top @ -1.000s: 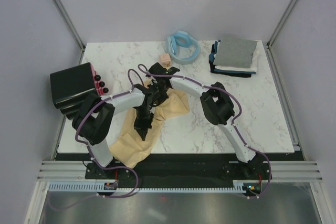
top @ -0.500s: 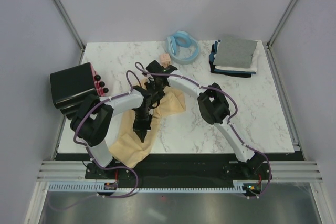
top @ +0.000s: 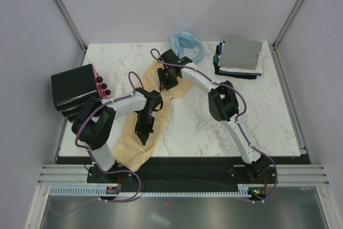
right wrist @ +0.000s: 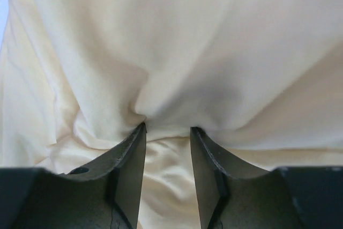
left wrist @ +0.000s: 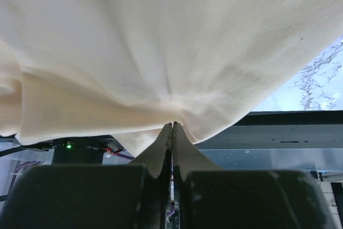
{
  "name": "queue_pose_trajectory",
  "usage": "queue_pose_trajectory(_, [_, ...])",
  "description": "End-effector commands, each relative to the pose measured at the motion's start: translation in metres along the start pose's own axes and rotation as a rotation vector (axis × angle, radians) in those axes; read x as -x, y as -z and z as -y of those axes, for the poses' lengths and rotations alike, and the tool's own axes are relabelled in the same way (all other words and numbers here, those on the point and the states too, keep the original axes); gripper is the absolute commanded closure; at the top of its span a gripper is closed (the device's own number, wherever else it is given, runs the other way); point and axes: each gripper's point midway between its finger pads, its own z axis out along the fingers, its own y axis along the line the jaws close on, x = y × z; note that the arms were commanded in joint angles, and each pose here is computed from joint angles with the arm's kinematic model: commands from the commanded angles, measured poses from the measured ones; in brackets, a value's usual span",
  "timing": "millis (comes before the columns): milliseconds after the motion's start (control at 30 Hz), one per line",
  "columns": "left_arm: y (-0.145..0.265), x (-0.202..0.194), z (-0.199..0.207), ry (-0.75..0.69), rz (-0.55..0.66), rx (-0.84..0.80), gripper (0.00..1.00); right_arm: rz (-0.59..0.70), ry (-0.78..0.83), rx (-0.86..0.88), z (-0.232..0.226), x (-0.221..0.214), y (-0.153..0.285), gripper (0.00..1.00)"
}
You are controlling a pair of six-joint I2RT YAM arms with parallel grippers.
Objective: Fold and stack the t-shirts
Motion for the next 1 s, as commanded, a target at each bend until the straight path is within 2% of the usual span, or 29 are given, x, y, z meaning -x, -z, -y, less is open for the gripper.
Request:
queue_pose_trajectory(0, [0.015, 0.011, -0.009, 0.039, 0.077, 0.068, 0.98, 0.101, 0.019, 0.018, -0.004, 0.029, 0.016, 0.53])
queue_pose_trajectory(167, [0.013, 0.019, -0.027, 0.085, 0.087, 0.161, 0.92, 0.136, 0.033, 0.092, -0.027, 0.025, 0.062, 0.51])
queue_pose_trajectory(267, [0.006, 0.023, -0.025, 0.084, 0.066, 0.136, 0.92, 0.232, 0.064, 0.123, -0.044, 0.039, 0.117, 0.50])
queue_pose_trajectory(433, [0.003, 0.028, -0.028, 0.079, 0.050, 0.148, 0.90, 0.294, 0.055, 0.027, -0.029, 0.040, 0.155, 0.46])
queue_pose_trajectory(633, [-0.008, 0.017, -0.035, 0.081, -0.007, 0.145, 0.88, 0.145, 0.069, -0.145, 0.015, 0.002, 0.130, 0.48])
queue_pose_trajectory(967, [-0.018, -0.011, -0.038, 0.074, -0.068, 0.109, 0.90, -0.008, 0.043, -0.235, 0.044, -0.037, 0.078, 0.51])
